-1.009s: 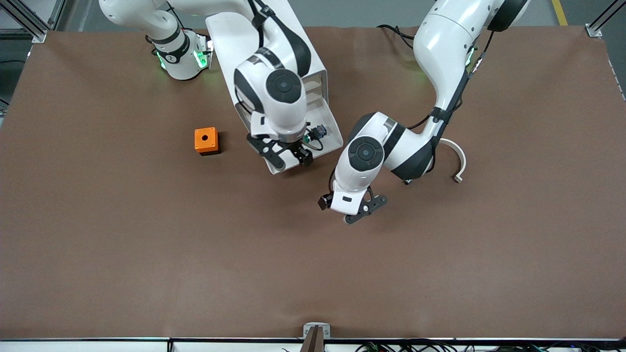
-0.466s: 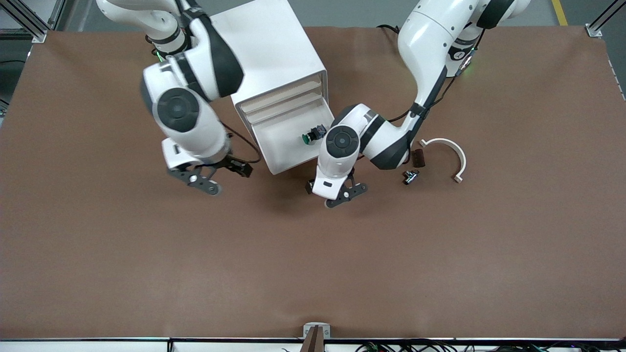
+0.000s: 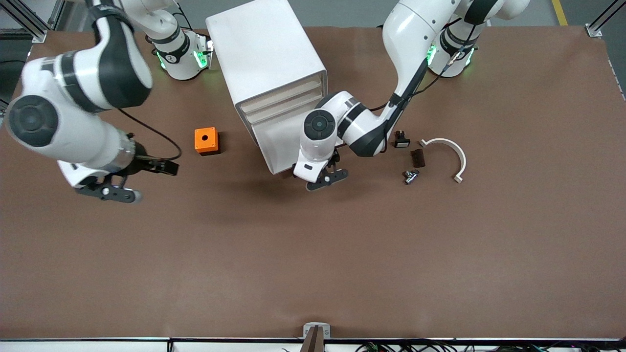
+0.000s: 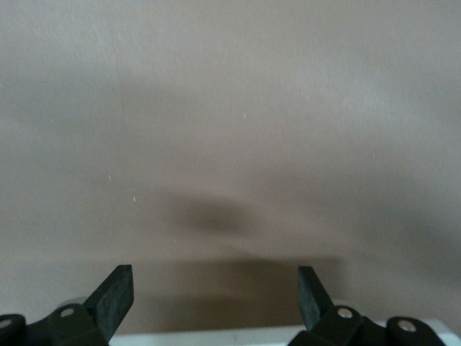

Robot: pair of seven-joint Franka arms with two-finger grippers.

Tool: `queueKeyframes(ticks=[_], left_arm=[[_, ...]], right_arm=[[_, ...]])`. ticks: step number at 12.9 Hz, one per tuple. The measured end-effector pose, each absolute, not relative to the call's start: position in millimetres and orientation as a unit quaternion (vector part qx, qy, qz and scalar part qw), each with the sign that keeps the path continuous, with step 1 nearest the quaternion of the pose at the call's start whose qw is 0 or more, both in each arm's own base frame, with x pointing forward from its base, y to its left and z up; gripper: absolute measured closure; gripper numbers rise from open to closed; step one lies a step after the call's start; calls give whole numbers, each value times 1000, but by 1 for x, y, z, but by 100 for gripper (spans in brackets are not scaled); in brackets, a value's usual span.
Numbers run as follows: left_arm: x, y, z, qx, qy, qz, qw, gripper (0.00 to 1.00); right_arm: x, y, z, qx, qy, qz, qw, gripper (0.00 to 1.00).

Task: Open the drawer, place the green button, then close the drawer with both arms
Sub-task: 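Withdraw the right gripper while the left gripper reaches the drawer front, then push the drawer shut into the cabinet with the left gripper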

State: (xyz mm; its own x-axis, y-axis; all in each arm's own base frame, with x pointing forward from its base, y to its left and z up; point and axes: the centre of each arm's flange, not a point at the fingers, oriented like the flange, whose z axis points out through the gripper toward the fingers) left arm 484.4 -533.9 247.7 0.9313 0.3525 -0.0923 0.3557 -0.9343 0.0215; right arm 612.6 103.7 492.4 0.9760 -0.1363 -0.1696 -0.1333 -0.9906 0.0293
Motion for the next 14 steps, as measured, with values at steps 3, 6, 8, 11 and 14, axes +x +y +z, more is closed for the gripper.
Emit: queueKeyframes(ticks=[3,6,8,11,14], left_arm=[[463,-549,240,983,177,-48,12,0],[445,-561,233,981,180,-64,12,0],[436,-566,232,977,192,-88,22,0],[424,-575,231,968,212,-129,41,0],[406,-584,226,957,227,-172,53,0]], right_arm=[[618,45,493,996,-23,-90,-3,0],[614,7,501,995,4,-95,-6,0],[613,-7,509,996,9,-93,-5,0],[612,-17,522,996,11,-88,-6,0],[609,-24,539,996,8,-93,-7,0]])
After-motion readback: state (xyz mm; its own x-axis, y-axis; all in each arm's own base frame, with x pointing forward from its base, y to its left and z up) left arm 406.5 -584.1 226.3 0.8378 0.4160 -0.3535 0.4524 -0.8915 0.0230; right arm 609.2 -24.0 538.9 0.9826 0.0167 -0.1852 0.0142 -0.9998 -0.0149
